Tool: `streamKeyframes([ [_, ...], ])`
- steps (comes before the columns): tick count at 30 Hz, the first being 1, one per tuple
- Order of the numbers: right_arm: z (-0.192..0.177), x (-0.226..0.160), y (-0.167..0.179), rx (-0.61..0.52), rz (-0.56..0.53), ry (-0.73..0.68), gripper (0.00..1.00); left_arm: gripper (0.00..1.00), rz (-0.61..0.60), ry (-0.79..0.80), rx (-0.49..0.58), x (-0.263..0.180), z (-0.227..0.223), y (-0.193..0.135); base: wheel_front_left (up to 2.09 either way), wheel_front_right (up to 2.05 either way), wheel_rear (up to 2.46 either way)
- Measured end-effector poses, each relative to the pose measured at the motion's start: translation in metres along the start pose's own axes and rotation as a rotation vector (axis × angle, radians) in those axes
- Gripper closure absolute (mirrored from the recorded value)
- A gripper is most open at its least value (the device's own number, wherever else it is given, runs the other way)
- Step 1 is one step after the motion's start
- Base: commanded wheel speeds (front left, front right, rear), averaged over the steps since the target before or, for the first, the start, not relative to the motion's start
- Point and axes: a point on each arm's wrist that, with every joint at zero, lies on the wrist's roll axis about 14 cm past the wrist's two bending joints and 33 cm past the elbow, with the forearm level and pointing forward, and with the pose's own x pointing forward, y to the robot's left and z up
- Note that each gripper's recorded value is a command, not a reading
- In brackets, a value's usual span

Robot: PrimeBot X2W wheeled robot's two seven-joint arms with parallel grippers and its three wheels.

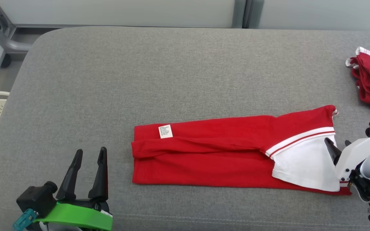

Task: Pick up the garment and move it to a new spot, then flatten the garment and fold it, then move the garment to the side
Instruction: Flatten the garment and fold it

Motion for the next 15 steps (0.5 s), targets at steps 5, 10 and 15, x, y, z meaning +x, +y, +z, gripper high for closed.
streamKeyframes([
  [5,-0.010,0.013,0.004,0.061,0.004,0.052,0.00,0.00,0.035,-0.010,0.003,-0.006,0.004,0.010,0.00,0.00,0.00],
  [10,-0.016,0.023,0.016,0.100,0.031,0.094,0.00,0.00,0.056,-0.013,0.005,-0.010,0.005,0.016,0.00,0.00,0.00],
  [15,-0.026,0.026,0.025,0.081,0.058,0.157,0.00,0.00,0.064,-0.018,0.004,-0.012,0.006,0.018,0.00,0.00,0.00],
])
